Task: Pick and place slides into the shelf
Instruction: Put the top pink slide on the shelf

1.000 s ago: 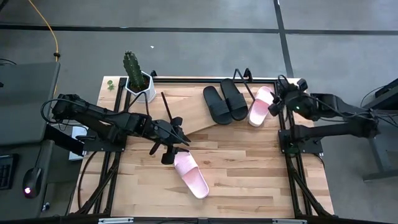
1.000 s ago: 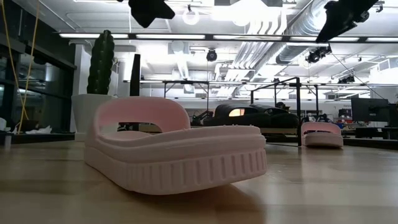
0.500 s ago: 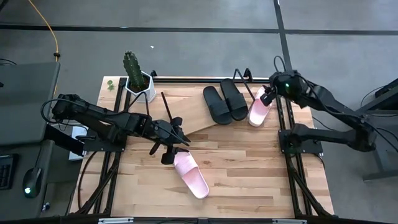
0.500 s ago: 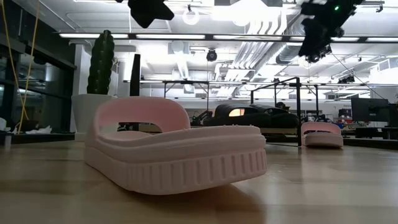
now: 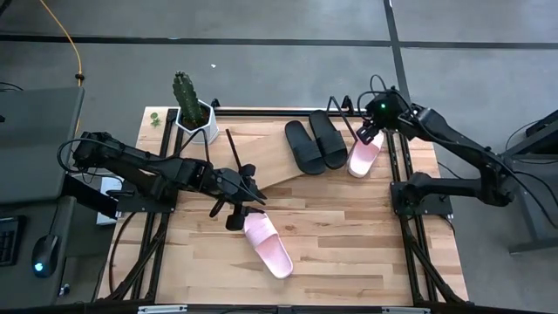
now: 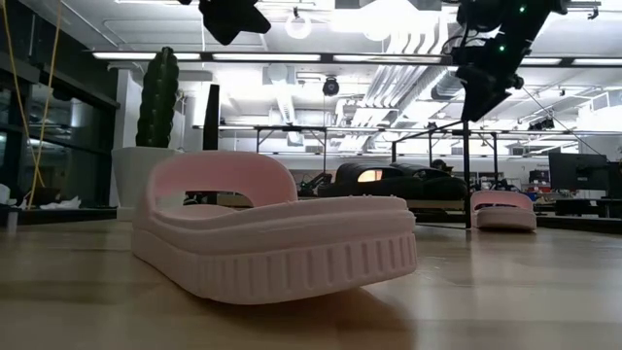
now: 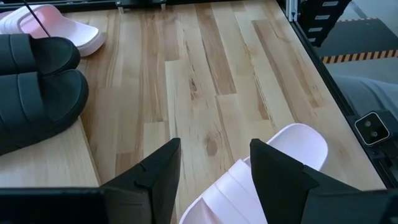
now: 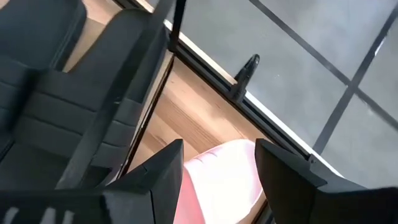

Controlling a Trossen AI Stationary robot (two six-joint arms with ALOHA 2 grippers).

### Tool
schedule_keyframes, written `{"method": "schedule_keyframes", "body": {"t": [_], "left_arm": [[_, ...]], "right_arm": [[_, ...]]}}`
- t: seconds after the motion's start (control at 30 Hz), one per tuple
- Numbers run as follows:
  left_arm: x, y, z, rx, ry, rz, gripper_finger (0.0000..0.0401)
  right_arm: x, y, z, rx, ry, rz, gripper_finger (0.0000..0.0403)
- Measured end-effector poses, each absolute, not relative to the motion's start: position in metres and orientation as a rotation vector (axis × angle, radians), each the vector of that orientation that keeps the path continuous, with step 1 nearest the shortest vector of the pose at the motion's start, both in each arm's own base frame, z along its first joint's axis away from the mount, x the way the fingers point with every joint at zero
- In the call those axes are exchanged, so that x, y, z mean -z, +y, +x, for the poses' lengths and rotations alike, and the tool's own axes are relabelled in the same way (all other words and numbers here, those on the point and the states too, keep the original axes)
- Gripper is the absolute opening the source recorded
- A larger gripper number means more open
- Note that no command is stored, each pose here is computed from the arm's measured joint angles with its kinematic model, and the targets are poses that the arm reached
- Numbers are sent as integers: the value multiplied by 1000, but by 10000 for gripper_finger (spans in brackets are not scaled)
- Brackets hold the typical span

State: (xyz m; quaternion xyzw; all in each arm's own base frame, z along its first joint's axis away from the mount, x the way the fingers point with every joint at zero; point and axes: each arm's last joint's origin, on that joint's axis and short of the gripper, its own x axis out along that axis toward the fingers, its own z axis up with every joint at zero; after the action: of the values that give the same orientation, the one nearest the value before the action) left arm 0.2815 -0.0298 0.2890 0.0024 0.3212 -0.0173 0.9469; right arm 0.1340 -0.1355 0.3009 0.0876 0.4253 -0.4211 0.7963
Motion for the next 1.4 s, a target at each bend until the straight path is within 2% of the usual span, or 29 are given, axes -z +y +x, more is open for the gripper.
{"method": "schedule_keyframes", "body": {"t": [0.4,0.63,0.73,0.9,1.13,1.4], "left_arm": [[-289,-30,281,34,654,0,177],[-289,-30,281,33,654,-1,177],[-289,-30,281,33,654,-1,177],[-289,-30,282,33,653,0,177],[-289,-30,282,30,650,1,177],[-289,-30,282,30,652,1,177]], "right_arm": [[-292,-133,126,998,998,229,191],[-237,-143,126,931,915,252,191],[-222,-149,116,967,883,272,191],[-223,-151,104,1000,826,313,191],[-232,-145,102,921,740,339,191],[-235,-129,98,858,765,347,191]]}}
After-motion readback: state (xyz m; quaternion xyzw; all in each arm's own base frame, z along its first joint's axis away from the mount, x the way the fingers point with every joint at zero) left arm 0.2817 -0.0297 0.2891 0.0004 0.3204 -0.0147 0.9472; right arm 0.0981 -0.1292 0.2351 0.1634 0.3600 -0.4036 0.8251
